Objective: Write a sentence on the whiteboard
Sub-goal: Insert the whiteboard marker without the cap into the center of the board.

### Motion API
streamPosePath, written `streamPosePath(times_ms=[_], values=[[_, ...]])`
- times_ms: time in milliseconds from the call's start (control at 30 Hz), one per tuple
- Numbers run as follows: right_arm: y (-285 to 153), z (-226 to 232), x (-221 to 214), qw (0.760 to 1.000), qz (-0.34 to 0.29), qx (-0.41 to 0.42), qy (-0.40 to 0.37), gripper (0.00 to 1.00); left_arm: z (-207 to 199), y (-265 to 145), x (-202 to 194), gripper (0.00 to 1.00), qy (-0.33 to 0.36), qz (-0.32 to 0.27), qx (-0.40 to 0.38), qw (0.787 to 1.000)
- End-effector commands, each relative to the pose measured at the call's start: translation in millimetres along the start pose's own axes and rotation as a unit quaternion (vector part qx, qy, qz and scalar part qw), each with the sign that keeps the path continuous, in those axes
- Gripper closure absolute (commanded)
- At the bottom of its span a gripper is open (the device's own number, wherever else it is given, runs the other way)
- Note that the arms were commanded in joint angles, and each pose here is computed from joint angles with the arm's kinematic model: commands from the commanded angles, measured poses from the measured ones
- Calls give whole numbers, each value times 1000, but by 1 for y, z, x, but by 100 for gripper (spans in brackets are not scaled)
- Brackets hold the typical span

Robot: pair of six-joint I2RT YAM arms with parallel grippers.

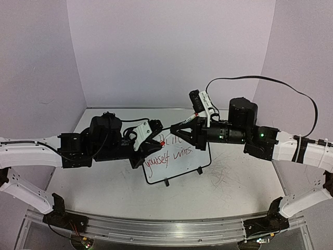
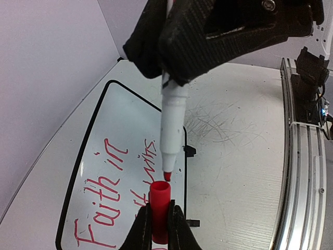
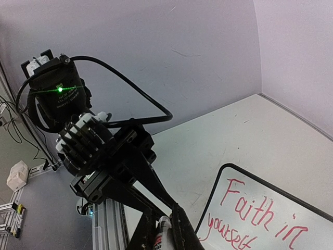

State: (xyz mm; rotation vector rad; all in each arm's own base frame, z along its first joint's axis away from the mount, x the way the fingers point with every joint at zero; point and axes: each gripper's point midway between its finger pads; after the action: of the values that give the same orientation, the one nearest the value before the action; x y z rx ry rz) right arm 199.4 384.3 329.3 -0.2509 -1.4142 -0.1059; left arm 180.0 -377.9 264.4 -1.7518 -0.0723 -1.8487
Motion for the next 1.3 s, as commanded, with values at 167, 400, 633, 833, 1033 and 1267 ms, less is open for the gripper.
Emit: streamPosePath(times_ms=[167,400,633,833,1033,1267], values=[[8,-8,12,1000,-12,-22,-4,100,-2,-5,20,100,8,-35,-3,999],[10,-9,9,1000,-7,-24,-3,100,-2,-6,20,100,8,-35,-1,999],[1,-10,10,999,-12,-38,-7,100,-1,-7,20,100,8,-36,0,999],[-5,-6,10,999,-17,-34,-6,100,-1,-7,20,100,6,-37,-1,999],[0,-5,1,1000,-7,-26,0,100,-1,-9,21,100,6,-39,0,999],[6,-8,-8,1000,4,-29,6,100,-1,-11,21,100,4,-41,0,999]])
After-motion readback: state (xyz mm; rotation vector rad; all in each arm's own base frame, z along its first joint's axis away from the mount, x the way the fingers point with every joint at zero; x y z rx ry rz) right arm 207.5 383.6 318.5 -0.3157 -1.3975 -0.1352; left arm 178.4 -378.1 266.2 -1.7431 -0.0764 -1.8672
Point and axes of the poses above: each gripper's point midway between its finger pads, its own y axis out along the fingers, its own z axis along the line the jaws close on, x = y × z, and after that the axes turned 6 degrees about -y, right-handed
